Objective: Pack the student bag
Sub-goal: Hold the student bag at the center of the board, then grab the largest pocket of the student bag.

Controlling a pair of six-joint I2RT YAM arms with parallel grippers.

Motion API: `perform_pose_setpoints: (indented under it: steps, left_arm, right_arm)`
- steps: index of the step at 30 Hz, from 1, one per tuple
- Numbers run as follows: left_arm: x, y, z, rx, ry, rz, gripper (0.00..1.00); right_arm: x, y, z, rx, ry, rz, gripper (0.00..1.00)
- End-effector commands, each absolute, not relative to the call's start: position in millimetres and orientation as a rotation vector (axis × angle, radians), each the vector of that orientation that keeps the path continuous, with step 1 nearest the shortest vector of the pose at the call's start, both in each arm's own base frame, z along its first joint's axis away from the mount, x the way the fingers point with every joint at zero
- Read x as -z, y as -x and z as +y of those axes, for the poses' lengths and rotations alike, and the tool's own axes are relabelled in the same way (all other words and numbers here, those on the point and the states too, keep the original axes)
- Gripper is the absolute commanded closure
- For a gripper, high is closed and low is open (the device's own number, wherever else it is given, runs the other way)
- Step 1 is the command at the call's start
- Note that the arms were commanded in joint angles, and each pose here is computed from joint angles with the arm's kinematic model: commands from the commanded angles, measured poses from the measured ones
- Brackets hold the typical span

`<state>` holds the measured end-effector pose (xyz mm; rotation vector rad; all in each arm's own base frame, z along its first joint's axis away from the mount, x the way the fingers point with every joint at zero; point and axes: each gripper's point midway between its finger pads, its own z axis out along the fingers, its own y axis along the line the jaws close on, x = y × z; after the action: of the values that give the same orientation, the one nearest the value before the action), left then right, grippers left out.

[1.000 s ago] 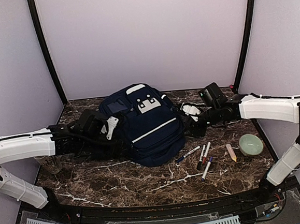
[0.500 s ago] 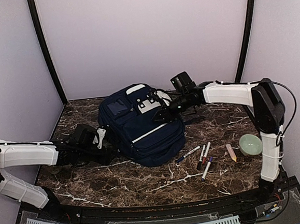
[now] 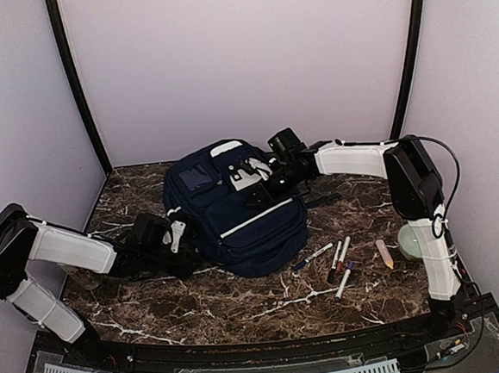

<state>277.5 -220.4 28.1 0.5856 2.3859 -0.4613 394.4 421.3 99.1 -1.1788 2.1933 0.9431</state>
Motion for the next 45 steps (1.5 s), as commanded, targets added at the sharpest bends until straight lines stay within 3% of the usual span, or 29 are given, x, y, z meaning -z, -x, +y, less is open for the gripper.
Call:
perform_pose_setpoints:
  steps: [1,5,10,17,22,30,34,37,45]
  left_arm:
    - [-30.0,-287.2,-230.8,0.506,-0.627,2.328,0.48]
    - [-30.6,-295.0,-229.5,0.557,-0.613,2.303,0.54]
    - [-33.1,-296.2,-235.1,0.606,-0.635,2.261,0.74]
    - [-39.6,-290.0,-237.3,0.649,-0.652,2.206,0.83]
    - [-44.1,-279.7,-232.3,0.671,-0.627,2.220,1.00]
    - [-48.4,-259.5,-213.0,0.662,-0.555,2.232,1.00]
    - [-59.9,-271.2,-207.9,0.633,-0.469,2.195,0.73]
    - [-66.6,-274.4,-217.3,0.702,-0.485,2.148,0.60]
    - [-51.4,-288.0,-228.6,0.763,-0.541,2.143,0.54]
  right_arm:
    - [-49.1,-387.1,413.0,-0.911,1.156,2.350,0.63]
    - [-44.5,-383.7,413.8,-0.936,1.158,2.362,0.63]
    - [-35.9,-381.3,412.7,-0.941,1.159,2.380,0.63]
    - [-31.8,-377.9,413.1,-0.957,1.160,2.392,0.62]
    - [-29.2,-377.4,413.0,-0.959,1.157,2.399,0.62]
    - [-27.1,-378.5,412.4,-0.941,1.153,2.404,0.62]
    - [-25.3,-377.1,412.6,-0.953,1.150,2.411,0.62]
    - [-23.5,-375.3,413.1,-0.961,1.149,2.415,0.62]
    - [-27.1,-371.2,416.0,-0.970,1.158,2.406,0.62]
